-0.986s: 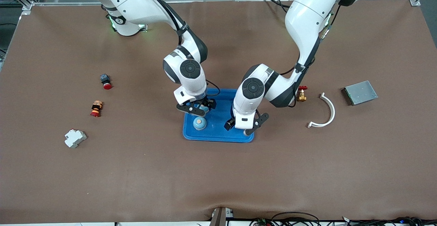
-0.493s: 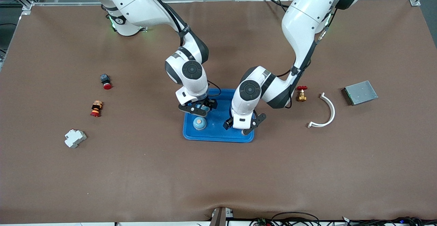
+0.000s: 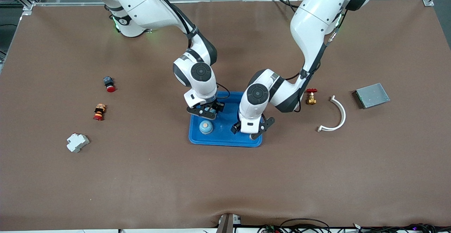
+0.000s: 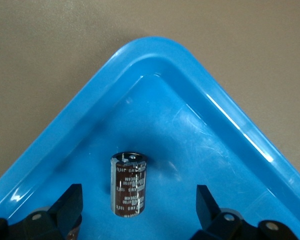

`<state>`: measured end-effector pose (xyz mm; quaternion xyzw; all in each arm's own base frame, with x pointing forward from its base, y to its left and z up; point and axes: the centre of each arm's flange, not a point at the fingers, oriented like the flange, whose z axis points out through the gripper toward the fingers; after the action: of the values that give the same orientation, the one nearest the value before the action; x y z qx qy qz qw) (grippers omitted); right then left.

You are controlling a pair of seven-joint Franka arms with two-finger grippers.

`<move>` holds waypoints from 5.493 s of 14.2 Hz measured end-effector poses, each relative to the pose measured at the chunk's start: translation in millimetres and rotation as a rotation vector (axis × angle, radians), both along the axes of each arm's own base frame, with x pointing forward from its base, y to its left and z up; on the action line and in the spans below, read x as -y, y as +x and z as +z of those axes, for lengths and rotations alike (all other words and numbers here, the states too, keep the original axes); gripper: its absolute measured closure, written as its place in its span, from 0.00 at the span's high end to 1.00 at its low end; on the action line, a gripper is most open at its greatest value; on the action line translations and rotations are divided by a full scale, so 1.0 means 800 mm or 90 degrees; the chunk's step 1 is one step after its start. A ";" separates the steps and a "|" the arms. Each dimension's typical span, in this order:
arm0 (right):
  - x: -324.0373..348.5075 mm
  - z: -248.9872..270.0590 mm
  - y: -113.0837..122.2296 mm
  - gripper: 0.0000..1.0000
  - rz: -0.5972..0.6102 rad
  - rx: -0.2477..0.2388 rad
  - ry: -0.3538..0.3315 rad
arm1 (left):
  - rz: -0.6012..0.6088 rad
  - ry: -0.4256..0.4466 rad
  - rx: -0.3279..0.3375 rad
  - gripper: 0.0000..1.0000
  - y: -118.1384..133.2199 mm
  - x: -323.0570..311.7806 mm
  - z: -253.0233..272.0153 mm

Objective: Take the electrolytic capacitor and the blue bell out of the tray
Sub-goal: 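Grasp the blue bell with the right gripper while the left gripper grasps the capacitor, then lift the bell with the right gripper while the left gripper lifts the capacitor, then place the bell with the right gripper while the left gripper places the capacitor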

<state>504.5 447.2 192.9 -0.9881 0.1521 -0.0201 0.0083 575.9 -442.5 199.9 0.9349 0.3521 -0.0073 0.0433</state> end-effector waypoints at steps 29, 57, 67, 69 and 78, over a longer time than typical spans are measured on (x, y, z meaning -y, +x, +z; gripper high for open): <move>0.328 0.171 0.050 0.63 0.246 -0.062 -0.043 | -0.005 0.057 -0.020 0.33 0.012 -0.022 0.046; 0.459 -0.011 -0.028 0.63 0.257 -0.004 -0.005 | -0.506 0.096 -0.031 0.33 0.037 -0.571 0.102; 0.432 0.018 -0.004 1.00 0.249 -0.004 0.013 | -0.556 0.081 -0.016 0.33 0.043 -0.581 0.016; 0.410 0.052 0.014 1.00 0.231 -0.027 0.018 | -0.557 0.078 -0.022 0.33 0.041 -0.582 0.007; 0.219 0.149 0.036 1.00 0.094 0.006 0.046 | -0.550 0.079 -0.035 0.33 0.037 -0.604 -0.011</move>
<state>533.2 272.3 312.2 -0.9956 0.0795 -0.0186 0.0465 605.7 40.4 191.4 0.9966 -0.0707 -0.0284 -0.0297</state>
